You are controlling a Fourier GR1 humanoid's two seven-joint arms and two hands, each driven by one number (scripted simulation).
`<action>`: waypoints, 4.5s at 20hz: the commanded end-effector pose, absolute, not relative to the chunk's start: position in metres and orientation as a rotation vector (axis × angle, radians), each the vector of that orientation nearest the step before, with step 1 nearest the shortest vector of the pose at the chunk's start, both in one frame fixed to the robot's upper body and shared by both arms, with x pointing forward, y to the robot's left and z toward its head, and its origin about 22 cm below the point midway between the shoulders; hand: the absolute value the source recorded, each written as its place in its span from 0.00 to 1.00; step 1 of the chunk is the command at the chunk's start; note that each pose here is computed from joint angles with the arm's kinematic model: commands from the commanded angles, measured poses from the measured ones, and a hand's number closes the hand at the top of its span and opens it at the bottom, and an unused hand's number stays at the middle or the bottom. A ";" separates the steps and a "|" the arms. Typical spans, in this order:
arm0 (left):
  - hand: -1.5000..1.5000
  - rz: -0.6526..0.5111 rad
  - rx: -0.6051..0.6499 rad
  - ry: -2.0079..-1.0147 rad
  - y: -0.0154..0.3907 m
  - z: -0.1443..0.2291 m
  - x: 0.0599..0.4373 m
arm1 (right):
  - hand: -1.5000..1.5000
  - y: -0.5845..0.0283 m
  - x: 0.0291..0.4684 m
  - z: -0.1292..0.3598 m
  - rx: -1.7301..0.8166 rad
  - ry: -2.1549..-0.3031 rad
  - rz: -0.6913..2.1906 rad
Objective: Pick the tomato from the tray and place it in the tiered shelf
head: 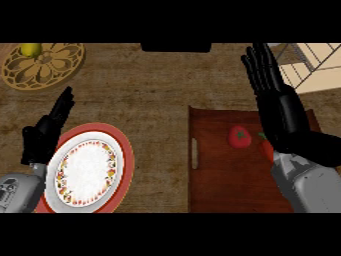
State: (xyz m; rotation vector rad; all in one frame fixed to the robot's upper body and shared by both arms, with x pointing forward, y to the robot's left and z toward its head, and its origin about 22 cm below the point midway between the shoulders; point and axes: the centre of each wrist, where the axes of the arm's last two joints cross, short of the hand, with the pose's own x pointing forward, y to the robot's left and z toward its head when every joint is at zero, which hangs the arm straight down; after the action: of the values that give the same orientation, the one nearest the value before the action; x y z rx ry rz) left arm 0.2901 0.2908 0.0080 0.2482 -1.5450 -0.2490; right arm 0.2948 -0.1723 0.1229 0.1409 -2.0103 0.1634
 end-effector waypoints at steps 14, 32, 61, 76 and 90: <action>0.50 -0.243 0.127 -1.593 0.243 0.024 0.297 | 0.00 -0.306 0.265 -0.018 -0.897 -1.510 -0.405; 0.50 -0.263 0.119 -1.565 0.226 0.004 0.274 | 0.00 -0.299 0.251 0.054 -0.642 -1.489 0.065; 0.50 -0.239 0.125 -1.583 0.220 0.013 0.280 | 0.00 -0.179 0.261 0.146 -0.827 -1.062 0.547; 0.50 -0.259 0.100 -1.580 0.217 0.006 0.280 | 0.00 -0.163 0.278 0.097 -0.815 -1.004 0.556; 0.50 -0.257 0.106 -1.575 0.200 0.007 0.292 | 0.00 -0.171 0.295 0.082 -0.843 -0.929 0.575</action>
State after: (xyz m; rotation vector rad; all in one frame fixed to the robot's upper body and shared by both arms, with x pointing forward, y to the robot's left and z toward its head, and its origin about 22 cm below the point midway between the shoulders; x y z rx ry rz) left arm 0.2833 0.2199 0.0116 0.1055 -1.5732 -0.2573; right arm 0.2855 -0.1671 0.0876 -0.8266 -0.9618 0.5728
